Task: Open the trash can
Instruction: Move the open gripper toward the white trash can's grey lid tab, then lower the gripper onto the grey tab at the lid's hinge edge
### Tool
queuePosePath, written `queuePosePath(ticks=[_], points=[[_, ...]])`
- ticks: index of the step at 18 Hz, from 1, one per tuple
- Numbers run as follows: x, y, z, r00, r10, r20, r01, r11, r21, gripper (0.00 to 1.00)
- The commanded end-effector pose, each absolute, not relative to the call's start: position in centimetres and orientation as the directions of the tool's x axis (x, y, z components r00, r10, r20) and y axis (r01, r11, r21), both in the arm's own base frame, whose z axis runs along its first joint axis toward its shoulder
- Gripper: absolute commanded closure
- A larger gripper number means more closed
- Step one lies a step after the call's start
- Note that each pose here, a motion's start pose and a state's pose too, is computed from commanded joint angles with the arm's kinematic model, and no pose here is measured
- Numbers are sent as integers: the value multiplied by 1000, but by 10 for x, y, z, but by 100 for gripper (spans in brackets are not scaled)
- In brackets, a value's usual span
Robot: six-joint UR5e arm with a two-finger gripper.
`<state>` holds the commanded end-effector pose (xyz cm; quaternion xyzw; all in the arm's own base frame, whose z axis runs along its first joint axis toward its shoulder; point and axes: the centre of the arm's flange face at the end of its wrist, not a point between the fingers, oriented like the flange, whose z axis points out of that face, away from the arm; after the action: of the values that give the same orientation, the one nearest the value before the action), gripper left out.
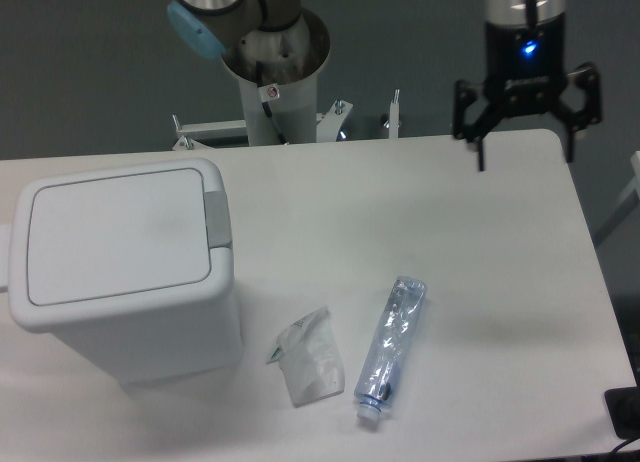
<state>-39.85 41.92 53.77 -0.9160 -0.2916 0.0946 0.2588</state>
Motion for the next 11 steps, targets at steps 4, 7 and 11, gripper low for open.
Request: queuePosePath(ticks=[4, 7, 11], points=[[-362, 441, 543, 714, 691, 115, 637, -572, -517, 0], [-311, 467, 522, 694, 686, 219, 693, -554, -461, 0], [-275, 486, 509, 692, 659, 294, 713, -561, -422, 0]])
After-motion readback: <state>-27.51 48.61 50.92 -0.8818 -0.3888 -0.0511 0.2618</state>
